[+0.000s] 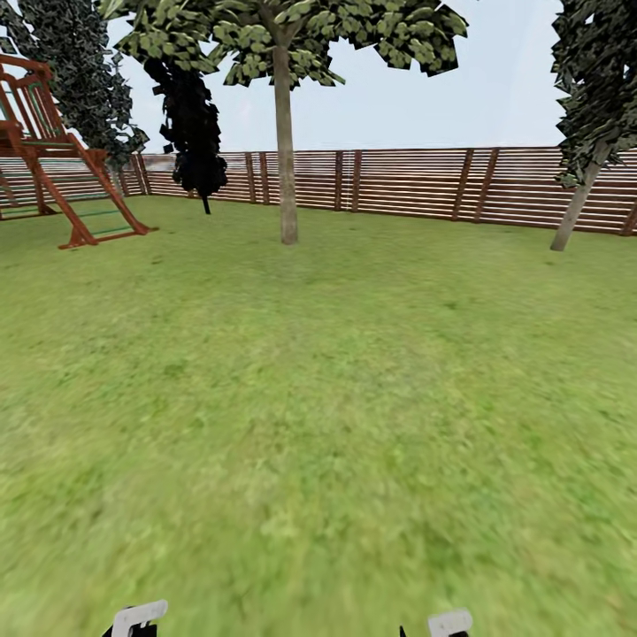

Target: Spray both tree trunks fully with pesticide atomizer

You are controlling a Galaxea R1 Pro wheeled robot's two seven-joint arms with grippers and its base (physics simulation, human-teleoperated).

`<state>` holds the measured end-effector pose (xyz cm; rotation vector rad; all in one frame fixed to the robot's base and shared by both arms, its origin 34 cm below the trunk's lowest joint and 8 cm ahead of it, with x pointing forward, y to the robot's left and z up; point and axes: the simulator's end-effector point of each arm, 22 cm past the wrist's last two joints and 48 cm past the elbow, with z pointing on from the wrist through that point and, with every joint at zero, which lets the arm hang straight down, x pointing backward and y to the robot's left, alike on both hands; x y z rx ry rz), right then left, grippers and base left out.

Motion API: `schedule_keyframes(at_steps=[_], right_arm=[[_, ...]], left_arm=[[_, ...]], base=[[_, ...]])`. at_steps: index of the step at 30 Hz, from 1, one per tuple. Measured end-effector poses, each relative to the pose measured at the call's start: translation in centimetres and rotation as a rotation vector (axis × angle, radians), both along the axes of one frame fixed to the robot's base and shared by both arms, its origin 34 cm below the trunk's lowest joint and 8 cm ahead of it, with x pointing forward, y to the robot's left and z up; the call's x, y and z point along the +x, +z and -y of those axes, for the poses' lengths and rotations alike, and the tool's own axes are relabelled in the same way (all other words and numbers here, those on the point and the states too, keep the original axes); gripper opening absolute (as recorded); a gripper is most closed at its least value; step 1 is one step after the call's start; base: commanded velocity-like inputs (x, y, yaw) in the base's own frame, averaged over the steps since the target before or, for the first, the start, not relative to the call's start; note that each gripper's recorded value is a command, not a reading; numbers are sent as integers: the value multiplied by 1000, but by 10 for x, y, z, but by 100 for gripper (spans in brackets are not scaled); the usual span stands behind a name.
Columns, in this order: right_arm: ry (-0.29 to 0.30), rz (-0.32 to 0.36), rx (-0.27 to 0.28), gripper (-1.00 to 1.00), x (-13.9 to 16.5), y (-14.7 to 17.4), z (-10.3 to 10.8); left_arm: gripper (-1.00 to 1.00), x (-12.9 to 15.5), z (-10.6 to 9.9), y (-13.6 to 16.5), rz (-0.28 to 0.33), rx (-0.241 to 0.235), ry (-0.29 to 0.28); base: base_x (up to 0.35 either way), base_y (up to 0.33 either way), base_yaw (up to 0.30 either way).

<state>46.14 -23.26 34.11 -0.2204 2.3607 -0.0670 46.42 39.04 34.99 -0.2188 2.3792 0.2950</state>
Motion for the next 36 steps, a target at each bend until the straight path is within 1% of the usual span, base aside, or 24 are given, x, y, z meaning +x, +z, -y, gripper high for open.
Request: schedule_keyframes(at_steps=[10,17,36], right_arm=[[-1,3,0,100,1,1,0],[-3,3,-1,100,1,1,1],[-5,5,-1,100,1,1,1]], left_arm=[[-100,0,0,0,0,0,0],[-100,0,0,0,0,0,0],[-100,0,-1,0,0,1,0]], base=[[340,0,1],[339,0,150],[340,0,10]])
